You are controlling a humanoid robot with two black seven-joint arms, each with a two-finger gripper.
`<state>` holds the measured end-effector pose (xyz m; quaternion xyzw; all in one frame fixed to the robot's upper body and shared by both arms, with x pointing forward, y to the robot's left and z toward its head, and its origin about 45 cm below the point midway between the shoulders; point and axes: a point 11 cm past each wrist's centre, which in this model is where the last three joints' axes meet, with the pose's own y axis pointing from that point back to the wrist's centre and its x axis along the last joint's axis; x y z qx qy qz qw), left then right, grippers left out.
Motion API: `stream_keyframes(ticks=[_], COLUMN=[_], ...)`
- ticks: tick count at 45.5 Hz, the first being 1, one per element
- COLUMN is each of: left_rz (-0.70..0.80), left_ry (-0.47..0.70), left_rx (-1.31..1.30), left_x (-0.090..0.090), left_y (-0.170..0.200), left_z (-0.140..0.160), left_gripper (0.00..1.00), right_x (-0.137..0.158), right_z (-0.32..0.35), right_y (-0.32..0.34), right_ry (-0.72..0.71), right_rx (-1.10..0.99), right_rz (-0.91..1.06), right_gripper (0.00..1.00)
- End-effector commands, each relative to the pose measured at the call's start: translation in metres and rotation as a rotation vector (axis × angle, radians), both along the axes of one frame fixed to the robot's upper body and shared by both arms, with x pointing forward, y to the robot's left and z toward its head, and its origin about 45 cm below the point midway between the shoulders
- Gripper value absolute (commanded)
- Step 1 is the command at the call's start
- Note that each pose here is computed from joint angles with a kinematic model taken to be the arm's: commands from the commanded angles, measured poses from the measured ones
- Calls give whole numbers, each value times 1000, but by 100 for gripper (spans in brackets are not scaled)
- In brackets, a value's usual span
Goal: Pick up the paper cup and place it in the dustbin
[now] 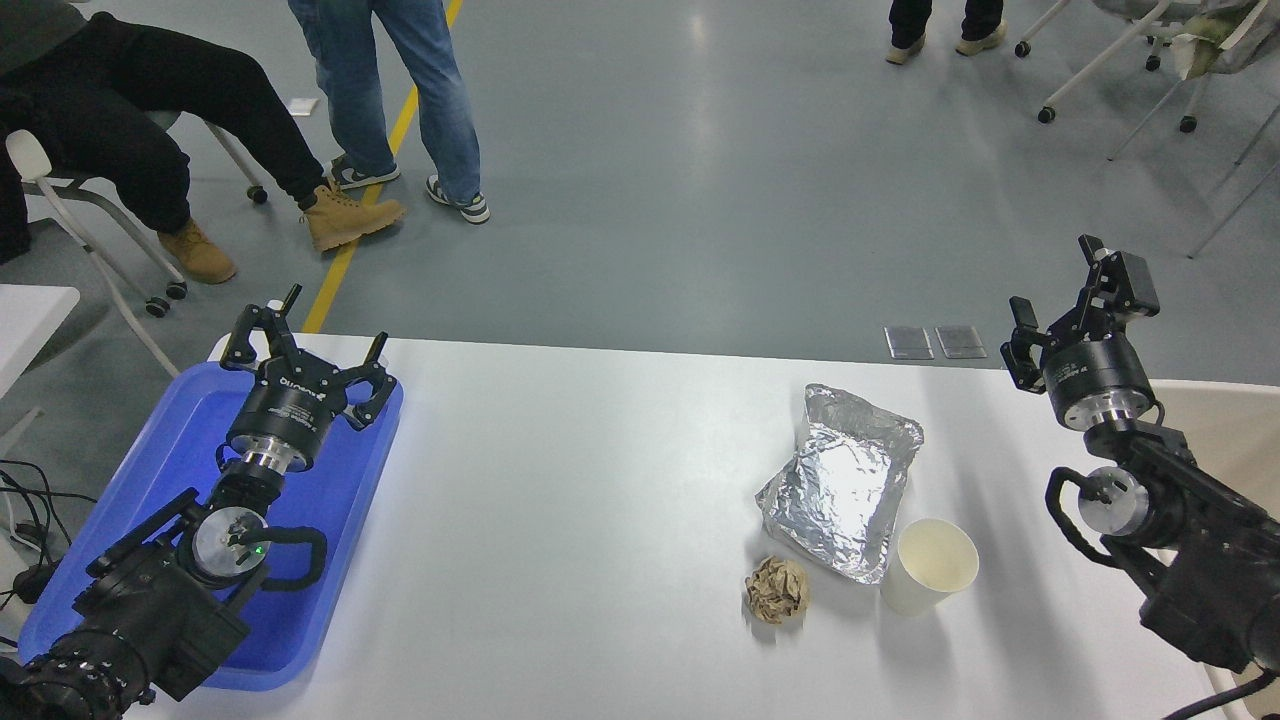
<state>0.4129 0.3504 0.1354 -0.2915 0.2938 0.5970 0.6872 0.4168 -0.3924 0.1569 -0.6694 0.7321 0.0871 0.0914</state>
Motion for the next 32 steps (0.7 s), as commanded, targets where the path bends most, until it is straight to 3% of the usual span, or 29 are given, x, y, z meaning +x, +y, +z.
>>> stream_keyframes(ticks=[1,32], left_rz=[0,0], left_ry=[-1,-1], left_rx=[0,0], left_x=[0,0], left_y=[0,0], left_z=[0,0], left_gripper=[100,100], right_x=[2,8], right_z=[3,10], right_y=[1,4], right_ry=[-5,-21], right_rx=[-4,-6], right_rz=[6,8], right_gripper=[100,100])
